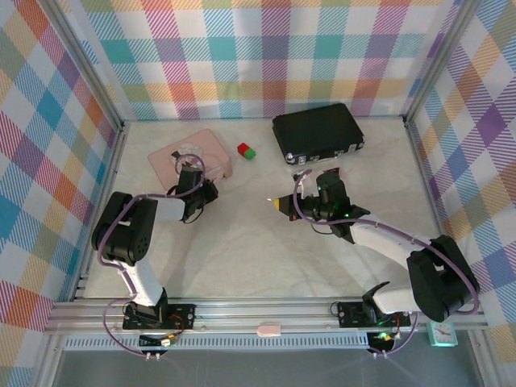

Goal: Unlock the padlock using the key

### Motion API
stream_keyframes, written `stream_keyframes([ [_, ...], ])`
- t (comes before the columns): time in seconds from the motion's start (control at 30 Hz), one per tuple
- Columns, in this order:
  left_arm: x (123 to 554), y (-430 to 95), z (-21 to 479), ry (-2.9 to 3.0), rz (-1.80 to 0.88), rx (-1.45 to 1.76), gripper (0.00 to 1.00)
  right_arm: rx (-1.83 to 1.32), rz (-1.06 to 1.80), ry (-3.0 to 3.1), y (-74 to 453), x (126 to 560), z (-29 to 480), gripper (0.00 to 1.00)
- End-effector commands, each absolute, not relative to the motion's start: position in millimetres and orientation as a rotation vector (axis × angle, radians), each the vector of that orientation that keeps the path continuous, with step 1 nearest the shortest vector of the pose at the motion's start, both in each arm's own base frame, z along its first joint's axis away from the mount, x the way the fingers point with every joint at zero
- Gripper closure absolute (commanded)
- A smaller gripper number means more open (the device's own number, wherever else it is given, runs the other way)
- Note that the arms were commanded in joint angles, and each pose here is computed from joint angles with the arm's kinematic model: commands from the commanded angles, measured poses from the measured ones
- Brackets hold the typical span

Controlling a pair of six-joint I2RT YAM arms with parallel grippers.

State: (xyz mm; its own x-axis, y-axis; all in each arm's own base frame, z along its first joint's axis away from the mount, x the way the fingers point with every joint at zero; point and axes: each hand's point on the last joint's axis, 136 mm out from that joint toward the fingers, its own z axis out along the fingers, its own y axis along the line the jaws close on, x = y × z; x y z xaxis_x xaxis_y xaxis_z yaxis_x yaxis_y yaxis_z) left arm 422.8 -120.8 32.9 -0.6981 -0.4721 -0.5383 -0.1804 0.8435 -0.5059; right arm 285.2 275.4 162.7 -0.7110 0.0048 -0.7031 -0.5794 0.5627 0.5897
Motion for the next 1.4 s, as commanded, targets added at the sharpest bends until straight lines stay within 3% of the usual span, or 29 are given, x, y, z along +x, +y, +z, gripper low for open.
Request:
stream_keyframes([
  [0.0,413.4,-134.4,51.9,2.294,-0.698,-0.523,1.0,-0.414,1.157,2.11,281.3,293.4,170.6,1.0],
  [0.57,402.3,-174.4,134.8,1.955,-1.226,-0.72,1.0,-0.339,1.461,2.165,342.3,293.7,141.8,1.0],
  [0.8,401.3,-191.7,148.0,1.869,-1.384,-0.754,1.0,-0.337,1.581,2.11,367.6,290.6,164.0,1.0],
  [1.37,393.6,-198.5,157.8,1.857,-1.39,-0.72,1.0,-0.094,1.586,2.184,379.4,316.5,135.8,1.0],
])
